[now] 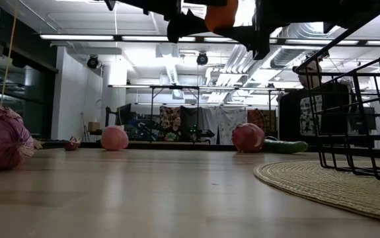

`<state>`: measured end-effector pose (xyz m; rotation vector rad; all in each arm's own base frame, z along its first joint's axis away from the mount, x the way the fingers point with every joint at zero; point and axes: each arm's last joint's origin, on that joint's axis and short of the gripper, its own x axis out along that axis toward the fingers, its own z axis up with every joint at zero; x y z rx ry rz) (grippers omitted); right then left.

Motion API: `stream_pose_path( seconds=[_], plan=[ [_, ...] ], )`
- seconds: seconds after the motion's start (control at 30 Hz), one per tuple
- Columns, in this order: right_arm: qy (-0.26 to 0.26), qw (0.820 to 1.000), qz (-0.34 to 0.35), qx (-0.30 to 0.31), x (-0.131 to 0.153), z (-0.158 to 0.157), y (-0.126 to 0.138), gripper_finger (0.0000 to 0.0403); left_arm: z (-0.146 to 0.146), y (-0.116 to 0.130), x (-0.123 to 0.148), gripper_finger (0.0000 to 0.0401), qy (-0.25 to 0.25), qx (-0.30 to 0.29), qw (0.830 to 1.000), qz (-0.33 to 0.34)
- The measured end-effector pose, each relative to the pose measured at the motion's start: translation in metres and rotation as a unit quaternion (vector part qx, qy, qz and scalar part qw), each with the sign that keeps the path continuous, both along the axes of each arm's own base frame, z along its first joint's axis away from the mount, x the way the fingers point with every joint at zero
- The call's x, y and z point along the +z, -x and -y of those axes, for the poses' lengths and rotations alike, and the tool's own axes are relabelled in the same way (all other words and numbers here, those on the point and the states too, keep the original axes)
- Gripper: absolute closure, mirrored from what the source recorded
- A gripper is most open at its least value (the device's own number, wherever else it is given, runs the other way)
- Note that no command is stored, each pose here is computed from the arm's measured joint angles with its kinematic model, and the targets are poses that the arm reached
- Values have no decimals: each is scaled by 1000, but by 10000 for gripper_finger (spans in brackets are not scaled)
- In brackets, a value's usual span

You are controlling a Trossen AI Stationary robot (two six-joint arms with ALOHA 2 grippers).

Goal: Build produce basket
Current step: Put the orange into the wire basket

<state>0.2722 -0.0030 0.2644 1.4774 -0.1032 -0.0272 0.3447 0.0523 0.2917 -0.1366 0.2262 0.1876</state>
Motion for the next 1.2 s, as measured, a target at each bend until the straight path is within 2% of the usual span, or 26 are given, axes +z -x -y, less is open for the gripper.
stream_pose_path(
  seconds=[0.1, 0.47, 0.7, 1.03, 1.2],
  plan=[
    [4, 1000, 1, 1, 0, 0, 0, 25, 1, 0, 0, 88, -6, -22, 1000, -1],
    [23, 1000, 10, 8, 2, -1, 0, 25, 3, -1, 2, 88, -20, -47, 999, 8],
    [27, 1000, 11, 11, 3, -1, 0, 43, 4, -1, 2, 87, -19, -49, 999, 9],
    [38, 999, 11, 10, 3, 0, 0, 51, 2, 0, 2, 22, -8, -38, 999, 6],
    [70, 997, 26, 16, 10, 1, 4, 52, 1, 17, 15, 10, 3, -40, 999, -9]
  ],
)
